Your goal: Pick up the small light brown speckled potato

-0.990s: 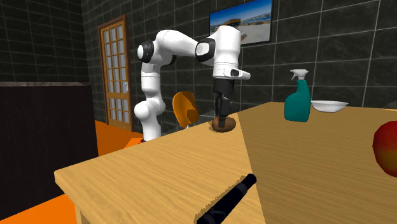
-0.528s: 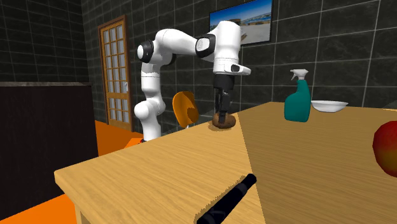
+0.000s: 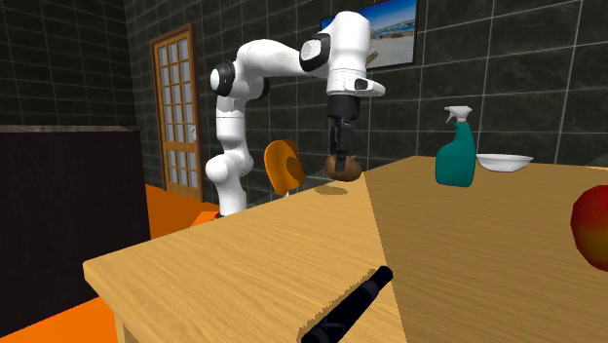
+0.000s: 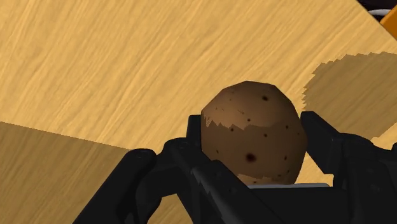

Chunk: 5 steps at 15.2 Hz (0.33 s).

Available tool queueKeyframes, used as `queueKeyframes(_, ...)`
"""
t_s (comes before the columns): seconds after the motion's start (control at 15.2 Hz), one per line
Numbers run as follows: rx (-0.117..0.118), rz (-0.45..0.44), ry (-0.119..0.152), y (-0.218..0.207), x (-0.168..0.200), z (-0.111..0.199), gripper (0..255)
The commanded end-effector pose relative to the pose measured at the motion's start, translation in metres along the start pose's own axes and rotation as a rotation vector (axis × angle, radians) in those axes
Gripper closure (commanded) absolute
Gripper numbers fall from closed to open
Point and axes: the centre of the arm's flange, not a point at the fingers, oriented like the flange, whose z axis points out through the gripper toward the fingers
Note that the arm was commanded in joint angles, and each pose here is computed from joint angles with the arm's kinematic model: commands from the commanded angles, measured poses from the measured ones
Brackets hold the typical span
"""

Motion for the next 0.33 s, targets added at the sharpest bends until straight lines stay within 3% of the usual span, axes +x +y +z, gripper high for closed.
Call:
queueKeyframes(0.0, 0.0, 0.0, 0.0, 0.001, -0.001, -0.011, 255)
queueKeyframes(0.26, 0.0, 0.0, 0.0, 0.001, -0.002, -0.022, 255)
